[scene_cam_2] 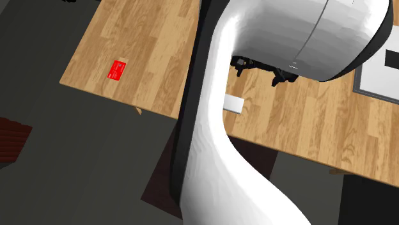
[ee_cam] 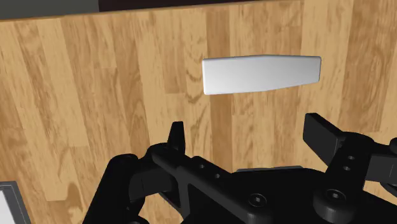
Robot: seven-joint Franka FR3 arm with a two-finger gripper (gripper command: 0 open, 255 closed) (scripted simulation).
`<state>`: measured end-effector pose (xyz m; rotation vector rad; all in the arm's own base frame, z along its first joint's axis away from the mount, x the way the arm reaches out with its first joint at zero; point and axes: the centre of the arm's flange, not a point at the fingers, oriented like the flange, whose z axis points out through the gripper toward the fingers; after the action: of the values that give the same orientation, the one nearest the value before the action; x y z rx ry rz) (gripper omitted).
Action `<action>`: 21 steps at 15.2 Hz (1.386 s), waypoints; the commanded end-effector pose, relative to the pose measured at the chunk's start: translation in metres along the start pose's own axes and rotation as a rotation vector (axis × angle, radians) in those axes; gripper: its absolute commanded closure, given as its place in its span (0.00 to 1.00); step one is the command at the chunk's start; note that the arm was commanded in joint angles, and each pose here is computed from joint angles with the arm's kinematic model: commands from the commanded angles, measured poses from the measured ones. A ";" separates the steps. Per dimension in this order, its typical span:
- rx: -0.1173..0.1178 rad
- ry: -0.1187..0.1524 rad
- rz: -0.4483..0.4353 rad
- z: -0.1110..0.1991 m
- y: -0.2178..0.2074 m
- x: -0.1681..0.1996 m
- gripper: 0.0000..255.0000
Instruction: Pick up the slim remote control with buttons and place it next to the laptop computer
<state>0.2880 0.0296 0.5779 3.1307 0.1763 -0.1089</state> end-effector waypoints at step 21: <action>-0.067 0.055 -1.569 0.222 -0.086 -0.002 0.00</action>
<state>0.2611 0.1122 0.3627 2.1089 2.3143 -0.0020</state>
